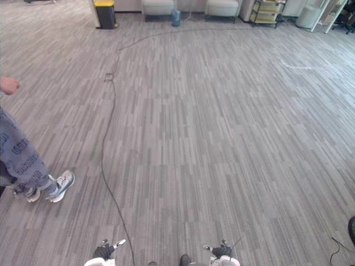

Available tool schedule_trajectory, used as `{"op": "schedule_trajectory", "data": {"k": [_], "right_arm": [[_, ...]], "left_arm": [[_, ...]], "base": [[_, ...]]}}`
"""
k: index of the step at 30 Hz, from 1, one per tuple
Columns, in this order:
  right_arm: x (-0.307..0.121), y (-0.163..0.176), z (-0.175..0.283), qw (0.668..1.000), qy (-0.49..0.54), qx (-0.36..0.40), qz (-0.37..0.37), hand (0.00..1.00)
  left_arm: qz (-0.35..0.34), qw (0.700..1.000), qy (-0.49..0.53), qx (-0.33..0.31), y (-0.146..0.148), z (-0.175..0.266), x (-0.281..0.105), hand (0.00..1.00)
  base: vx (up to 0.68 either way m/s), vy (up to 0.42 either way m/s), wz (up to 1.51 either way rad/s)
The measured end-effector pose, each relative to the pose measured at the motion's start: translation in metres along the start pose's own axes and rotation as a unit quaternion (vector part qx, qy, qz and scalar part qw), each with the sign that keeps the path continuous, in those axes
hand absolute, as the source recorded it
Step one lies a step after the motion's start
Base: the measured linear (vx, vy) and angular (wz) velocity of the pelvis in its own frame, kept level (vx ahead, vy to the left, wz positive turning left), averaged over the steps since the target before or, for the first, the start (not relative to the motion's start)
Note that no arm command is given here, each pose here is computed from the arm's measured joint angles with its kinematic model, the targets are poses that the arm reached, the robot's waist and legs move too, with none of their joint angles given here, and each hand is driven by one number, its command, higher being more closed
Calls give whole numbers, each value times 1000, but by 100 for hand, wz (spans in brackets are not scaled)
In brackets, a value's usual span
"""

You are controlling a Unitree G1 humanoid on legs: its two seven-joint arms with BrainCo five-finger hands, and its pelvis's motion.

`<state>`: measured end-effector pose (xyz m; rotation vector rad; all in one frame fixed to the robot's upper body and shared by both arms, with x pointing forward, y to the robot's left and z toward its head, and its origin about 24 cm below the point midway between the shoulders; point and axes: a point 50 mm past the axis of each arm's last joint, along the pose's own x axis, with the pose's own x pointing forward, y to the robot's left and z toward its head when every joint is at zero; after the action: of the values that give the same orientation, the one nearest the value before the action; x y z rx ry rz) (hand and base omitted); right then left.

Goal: Pick up cushions and gather them together orderly.

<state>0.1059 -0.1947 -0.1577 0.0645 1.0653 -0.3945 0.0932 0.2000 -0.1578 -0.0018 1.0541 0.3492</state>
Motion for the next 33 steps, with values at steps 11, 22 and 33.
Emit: {"op": "schedule_trajectory", "data": {"k": [11,22,33], "right_arm": [[1,2,0,1000,7,1,1,0],[1,6,0,1000,7,2,5,0],[0,0,11,999,-21,21,-9,0]], "left_arm": [[-2,1000,7,3,-1,0,1,0],[-8,1000,2,11,-4,4,2,0],[7,994,-55,-97,-3,37,3,0]], "base": [[7,1,5],[-55,-17,3],[87,8,12]]}}
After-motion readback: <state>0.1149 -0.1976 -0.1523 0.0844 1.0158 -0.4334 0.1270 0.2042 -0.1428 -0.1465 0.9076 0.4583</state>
